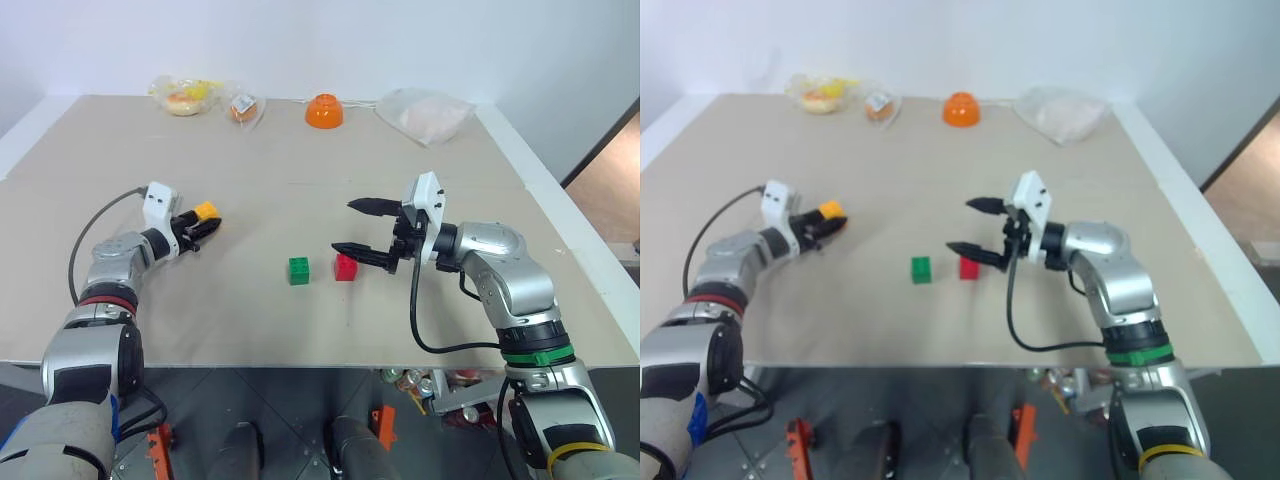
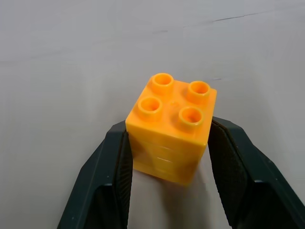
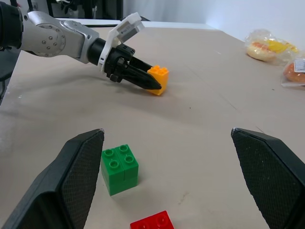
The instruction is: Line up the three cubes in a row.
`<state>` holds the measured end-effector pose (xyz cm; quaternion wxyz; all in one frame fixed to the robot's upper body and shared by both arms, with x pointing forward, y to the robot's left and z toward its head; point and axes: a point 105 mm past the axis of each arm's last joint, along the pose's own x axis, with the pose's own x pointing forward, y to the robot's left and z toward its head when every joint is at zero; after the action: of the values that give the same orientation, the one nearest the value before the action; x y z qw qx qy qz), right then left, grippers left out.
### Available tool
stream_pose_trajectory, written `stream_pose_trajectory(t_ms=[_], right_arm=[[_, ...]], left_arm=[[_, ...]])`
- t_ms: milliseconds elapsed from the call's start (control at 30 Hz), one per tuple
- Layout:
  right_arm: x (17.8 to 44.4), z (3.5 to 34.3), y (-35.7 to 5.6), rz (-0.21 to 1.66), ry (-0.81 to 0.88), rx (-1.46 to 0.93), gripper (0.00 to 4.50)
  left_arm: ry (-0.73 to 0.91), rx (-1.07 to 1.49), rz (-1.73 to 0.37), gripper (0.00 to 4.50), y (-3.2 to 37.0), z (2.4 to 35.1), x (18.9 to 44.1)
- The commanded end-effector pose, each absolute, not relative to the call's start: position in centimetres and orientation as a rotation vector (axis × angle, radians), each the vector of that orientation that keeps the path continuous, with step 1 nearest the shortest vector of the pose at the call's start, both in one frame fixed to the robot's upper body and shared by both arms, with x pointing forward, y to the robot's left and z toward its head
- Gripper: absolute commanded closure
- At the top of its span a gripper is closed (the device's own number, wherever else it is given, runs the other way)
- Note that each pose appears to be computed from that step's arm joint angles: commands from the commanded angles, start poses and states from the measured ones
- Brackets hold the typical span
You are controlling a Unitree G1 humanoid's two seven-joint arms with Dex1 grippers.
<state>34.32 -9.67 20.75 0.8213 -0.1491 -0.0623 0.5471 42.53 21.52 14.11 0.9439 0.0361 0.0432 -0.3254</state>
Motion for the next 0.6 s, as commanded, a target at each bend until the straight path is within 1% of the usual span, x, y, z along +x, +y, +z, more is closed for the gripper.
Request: stream_pose_trajectory(t_ms=[33,167,233,467,600], right_arm=[[34.2,22.3,-10.1,1.155,-0.185,-0.343,0.06],[34.2,22.3,-10.3,1.154,-0.182,-0.346,0.06],[34.1,22.3,-10.5,1.153,-0.182,-0.349,0.06],[33.5,22.4,-11.2,1.150,-0.170,-0.349,0.06],[32.4,22.0,-11.8,1.175,-0.137,-0.357,0.06]], left_arm=[[-0.026,0.145,-0.959,2.75,18.6,16.5,40.4],[-0.014,0.227,-1.116,2.75,18.2,15.6,38.2],[-0.004,0.242,-1.147,2.75,18.6,15.3,37.6],[0.009,0.270,-1.134,2.75,19.4,15.1,37.6],[0.000,0.244,-1.146,2.75,19.2,15.0,37.5]])
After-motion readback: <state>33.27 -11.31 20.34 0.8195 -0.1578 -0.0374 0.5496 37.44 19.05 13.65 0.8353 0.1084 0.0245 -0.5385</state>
